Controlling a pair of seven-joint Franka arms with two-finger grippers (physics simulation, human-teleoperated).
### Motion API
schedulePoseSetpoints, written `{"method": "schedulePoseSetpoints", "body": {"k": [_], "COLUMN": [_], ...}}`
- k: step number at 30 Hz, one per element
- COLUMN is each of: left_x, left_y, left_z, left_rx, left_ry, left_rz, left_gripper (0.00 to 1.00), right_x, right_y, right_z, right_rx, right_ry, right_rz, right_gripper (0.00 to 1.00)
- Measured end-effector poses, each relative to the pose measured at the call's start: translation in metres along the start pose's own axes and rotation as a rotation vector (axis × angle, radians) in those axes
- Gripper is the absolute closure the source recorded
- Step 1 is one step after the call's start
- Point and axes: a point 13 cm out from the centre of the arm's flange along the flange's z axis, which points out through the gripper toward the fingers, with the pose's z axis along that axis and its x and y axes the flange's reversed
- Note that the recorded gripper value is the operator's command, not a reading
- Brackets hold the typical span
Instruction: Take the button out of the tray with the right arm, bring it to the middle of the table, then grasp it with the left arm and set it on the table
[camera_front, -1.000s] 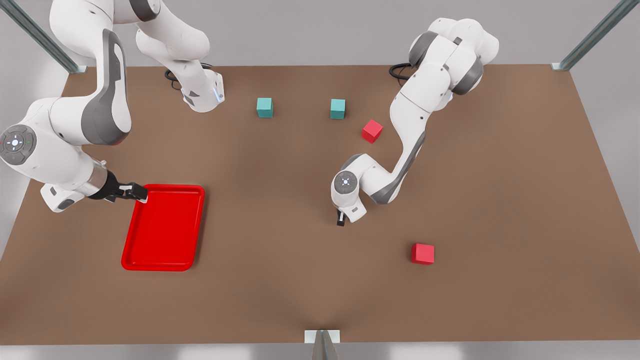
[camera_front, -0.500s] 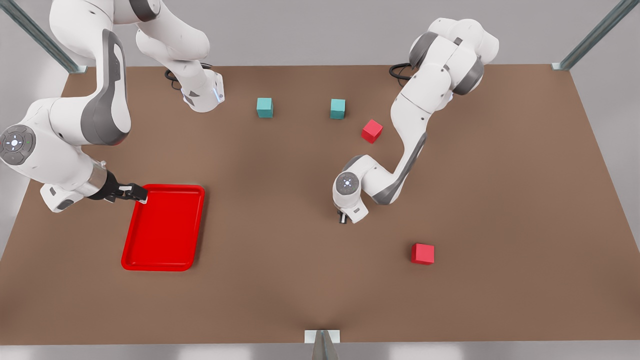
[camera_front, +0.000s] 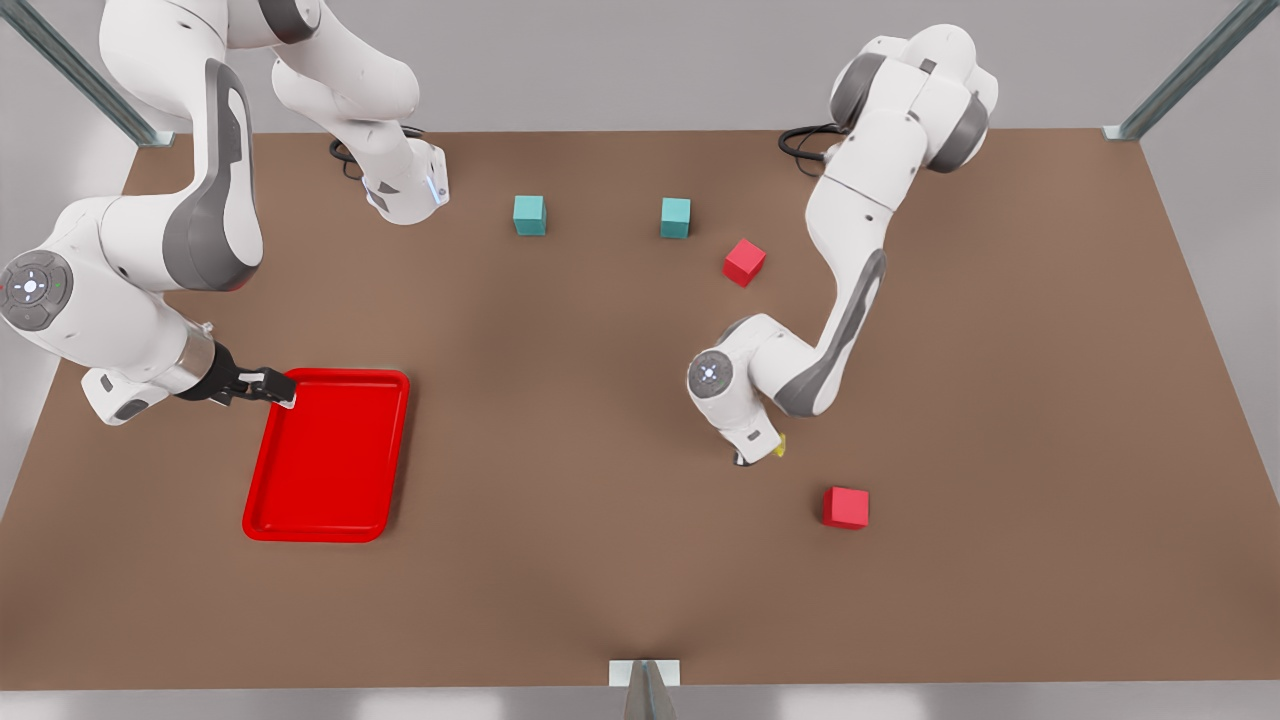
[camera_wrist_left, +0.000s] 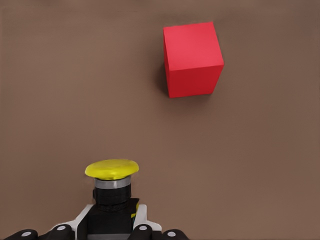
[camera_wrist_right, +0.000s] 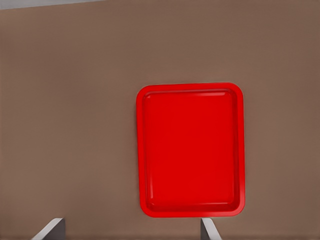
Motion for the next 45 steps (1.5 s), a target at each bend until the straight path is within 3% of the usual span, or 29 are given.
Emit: {"method": "schedulePoseSetpoints", "body": {"k": [8, 13, 17, 23, 45], "left_x": [-0.196, -0.252, -0.268, -0.285, -0.284], "left_y": [-0.012, -0.015, -0.005, 0.005, 0.017], "left_z": [0.043, 0.053, 0.095, 0.131, 0.18], "left_rx": [-0.031, -0.034, -0.075, -0.078, 0.034], "left_ry": [-0.419, -0.65, -0.839, -0.952, -1.036], "left_rz": [-0.019, 0.055, 0.13, 0.121, -0.022], "left_gripper": [0.56, 0.56, 0.56, 0.56, 0.53], "right_x": [0.0, 0.0, 0.0, 0.0, 0.0], "right_y": [0.0, 0.0, 0.0, 0.0, -0.001], "right_z": [0.0, 0.0, 0.0, 0.0, 0.001], "right_rx": [0.0, 0.0, 0.0, 0.0, 0.0], "right_ry": [0.0, 0.0, 0.0, 0.0, 0.001], "right_rz": [0.001, 0.001, 0.002, 0.002, 0.001], "right_gripper": [0.0, 0.0, 0.0, 0.0, 0.0]}}
